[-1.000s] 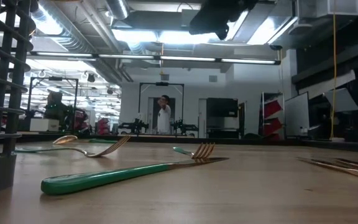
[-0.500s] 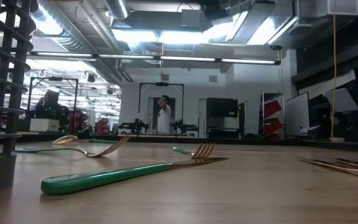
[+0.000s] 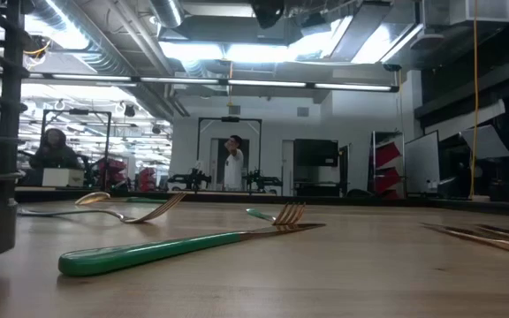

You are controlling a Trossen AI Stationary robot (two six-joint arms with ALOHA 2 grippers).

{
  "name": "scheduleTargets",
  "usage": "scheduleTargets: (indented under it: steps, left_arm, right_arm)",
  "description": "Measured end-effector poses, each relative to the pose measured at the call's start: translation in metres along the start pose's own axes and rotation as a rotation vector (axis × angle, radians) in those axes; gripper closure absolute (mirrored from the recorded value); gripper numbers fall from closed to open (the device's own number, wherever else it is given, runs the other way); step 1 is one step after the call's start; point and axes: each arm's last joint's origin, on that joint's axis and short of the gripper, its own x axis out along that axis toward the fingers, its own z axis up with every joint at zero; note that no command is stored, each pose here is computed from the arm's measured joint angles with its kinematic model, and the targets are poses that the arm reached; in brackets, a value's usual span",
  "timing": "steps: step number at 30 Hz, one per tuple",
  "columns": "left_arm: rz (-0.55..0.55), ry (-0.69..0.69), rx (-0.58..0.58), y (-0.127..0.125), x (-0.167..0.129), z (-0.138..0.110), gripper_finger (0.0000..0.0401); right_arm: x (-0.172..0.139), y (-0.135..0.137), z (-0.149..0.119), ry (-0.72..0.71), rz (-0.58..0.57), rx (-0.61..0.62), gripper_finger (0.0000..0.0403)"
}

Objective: Sort silverware
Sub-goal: Put the top fork into the cutlery rack

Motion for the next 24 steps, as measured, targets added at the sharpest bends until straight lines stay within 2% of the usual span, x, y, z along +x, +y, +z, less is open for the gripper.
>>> scheduleTargets:
  steps: [9, 13, 24]
  left_arm:
    - [0.001, -0.006, 0.05, 0.0, 0.0, 0.0007, 0.04]
    - [0.002, -0.006, 0.05, 0.0, 0.0001, 0.0007, 0.0397]
    - [0.002, -0.007, 0.033, 0.0, 0.0001, 0.0009, 0.0388]
  right_arm:
    - [0.0058, -0.0035, 0.0003, -0.038, -0.051, -0.015, 0.0286]
    - [0.0059, -0.0024, 0.0009, -0.045, -0.026, -0.059, 0.0286]
    - [0.0059, -0.0023, 0.0006, -0.043, -0.022, -0.06, 0.0286]
